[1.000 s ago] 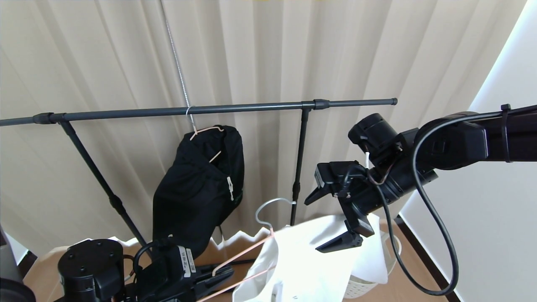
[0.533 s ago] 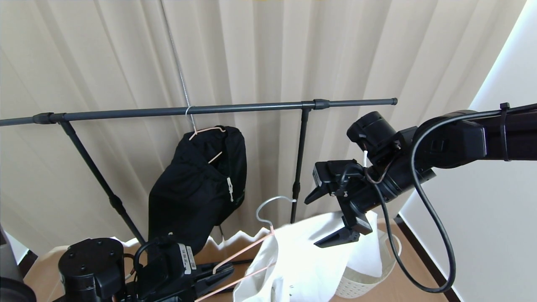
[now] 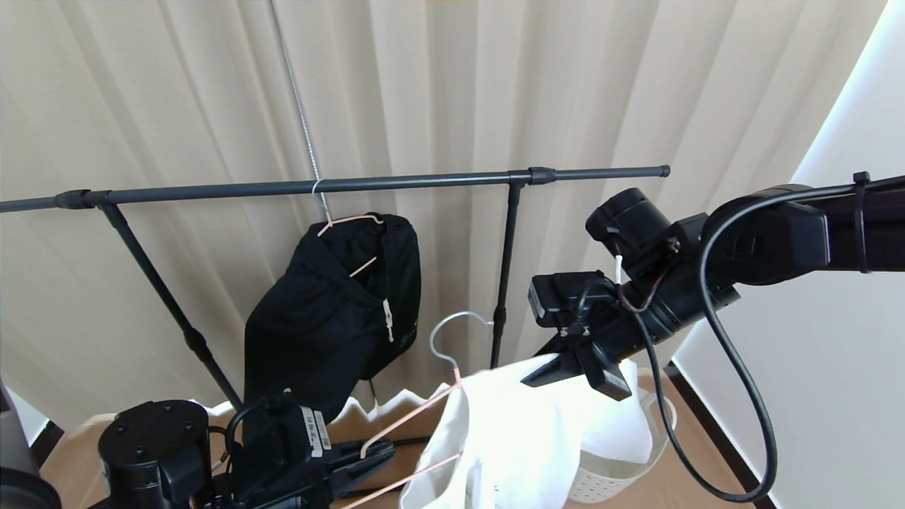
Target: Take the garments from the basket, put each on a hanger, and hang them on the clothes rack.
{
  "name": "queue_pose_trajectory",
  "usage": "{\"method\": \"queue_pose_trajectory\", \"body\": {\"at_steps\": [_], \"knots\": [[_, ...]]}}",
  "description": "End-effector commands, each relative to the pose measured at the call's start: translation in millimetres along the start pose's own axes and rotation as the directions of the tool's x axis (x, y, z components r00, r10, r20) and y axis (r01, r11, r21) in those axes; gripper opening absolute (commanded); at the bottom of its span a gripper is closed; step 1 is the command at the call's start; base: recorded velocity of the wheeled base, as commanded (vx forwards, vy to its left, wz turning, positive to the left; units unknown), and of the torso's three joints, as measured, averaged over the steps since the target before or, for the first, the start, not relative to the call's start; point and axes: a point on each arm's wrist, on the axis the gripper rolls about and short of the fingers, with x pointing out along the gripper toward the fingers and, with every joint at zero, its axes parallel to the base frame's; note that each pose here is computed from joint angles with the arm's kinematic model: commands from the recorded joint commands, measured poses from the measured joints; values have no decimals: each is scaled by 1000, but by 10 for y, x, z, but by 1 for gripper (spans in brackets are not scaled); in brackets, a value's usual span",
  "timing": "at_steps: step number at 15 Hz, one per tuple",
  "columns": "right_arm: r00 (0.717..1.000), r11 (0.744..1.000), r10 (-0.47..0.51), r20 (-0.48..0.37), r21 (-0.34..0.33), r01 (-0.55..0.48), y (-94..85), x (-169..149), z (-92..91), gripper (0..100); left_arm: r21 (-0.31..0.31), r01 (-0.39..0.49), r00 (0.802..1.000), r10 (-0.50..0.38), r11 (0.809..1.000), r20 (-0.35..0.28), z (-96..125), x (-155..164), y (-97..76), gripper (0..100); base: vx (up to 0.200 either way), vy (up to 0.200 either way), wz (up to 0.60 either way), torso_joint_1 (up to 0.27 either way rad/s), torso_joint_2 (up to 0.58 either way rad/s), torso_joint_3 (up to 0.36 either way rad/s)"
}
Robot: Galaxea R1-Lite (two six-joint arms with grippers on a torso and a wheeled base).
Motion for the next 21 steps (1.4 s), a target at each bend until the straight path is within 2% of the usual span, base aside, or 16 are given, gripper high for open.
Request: {"method": "queue_pose_trajectory", "body": {"at_steps": [1, 10, 19, 20, 21], "knots": [[1000, 1000, -7, 8, -10, 7, 68, -80, 23, 0, -1, -3, 1000, 3, 1000, -2, -2, -2, 5, 0, 0, 0, 0, 0, 0, 0], [1000, 1000, -1, 5, -6, 1, 99, -86, 8, 0, 4, -12, 1000, 11, 1000, 13, 9, 3, 19, 0, 0, 0, 0, 0, 0, 0], [1000, 1000, -2, 6, -5, 2, 95, -81, 7, 0, 7, -7, 1000, 7, 1000, 3, -11, 1, 10, 0, 0, 0, 0, 0, 0, 0], [1000, 1000, -3, 6, -4, 3, 92, -84, 4, 0, 5, -8, 1000, 8, 1000, 4, -8, -1, 10, 100, 0, 0, 0, 0, 0, 0], [1000, 1000, -4, 7, -5, 4, 94, -89, 6, 0, 4, -7, 1000, 7, 1000, 6, -6, 1, 12, 100, 0, 0, 0, 0, 0, 0]]}}
